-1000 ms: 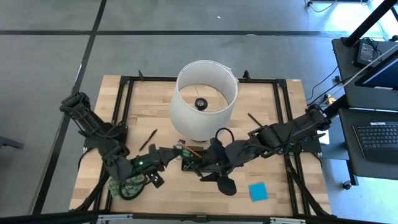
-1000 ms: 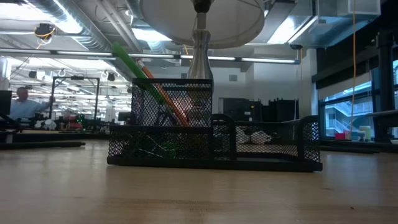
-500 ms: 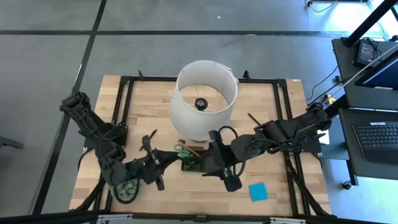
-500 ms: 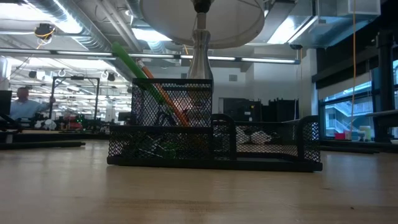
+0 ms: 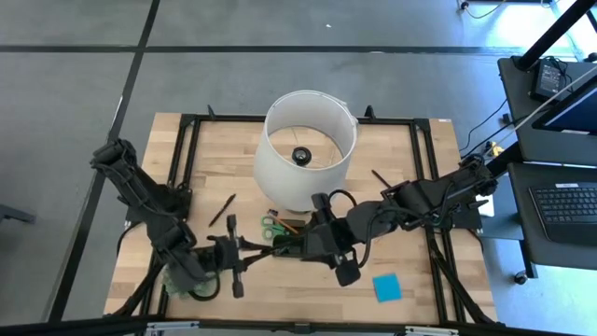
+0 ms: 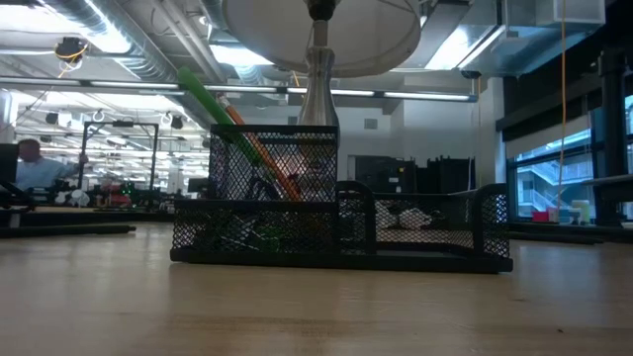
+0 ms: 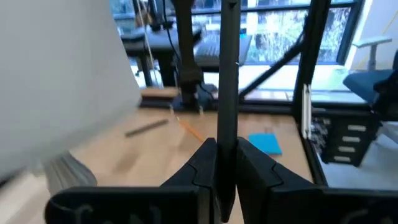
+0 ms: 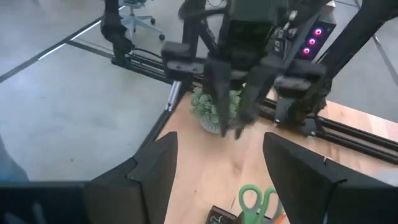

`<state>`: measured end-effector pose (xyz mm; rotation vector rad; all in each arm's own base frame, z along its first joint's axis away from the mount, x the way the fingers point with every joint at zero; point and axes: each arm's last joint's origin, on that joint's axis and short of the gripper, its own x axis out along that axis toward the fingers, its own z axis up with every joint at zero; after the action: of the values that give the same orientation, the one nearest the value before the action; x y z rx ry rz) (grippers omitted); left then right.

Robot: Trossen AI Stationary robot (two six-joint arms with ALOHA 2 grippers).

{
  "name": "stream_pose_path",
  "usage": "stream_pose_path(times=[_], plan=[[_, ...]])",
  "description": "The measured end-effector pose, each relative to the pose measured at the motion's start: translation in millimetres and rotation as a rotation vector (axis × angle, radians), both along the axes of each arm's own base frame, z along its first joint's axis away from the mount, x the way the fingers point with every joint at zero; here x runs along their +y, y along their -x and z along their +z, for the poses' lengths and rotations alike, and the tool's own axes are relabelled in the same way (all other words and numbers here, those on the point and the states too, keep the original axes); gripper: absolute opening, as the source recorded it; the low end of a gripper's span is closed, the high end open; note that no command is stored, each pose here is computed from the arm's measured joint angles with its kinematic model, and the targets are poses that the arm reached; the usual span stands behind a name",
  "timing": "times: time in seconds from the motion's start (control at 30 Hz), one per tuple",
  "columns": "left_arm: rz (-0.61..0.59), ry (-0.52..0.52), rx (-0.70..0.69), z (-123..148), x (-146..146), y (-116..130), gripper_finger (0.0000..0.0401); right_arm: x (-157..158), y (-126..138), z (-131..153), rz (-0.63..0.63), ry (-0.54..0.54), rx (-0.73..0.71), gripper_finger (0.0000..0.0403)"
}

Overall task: Pick and place office supplies into organizer
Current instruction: Put the bottom right black pen into the black desk organizer

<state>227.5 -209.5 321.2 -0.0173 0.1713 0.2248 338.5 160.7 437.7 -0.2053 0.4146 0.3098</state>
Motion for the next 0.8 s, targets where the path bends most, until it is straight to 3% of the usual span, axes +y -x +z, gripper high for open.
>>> stream_pose_path(times=[0.2, 0.43, 0.8], plan=[[0.011, 0.026, 0.026, -14, -5, -6, 0.0032, -2, -5, -11, 0.002, 0.058, 0.056, 0.0228], [0.004, 0.044, 0.04, -18, -4, -12, 0.0031, -1, -18, -24, -0.016, 0.047, 0.091, 0.021], [-0.001, 0.039, 0.046, -19, -2, -14, 0.0033, 1, -17, -23, -0.004, -0.047, 0.112, 0.0175]])
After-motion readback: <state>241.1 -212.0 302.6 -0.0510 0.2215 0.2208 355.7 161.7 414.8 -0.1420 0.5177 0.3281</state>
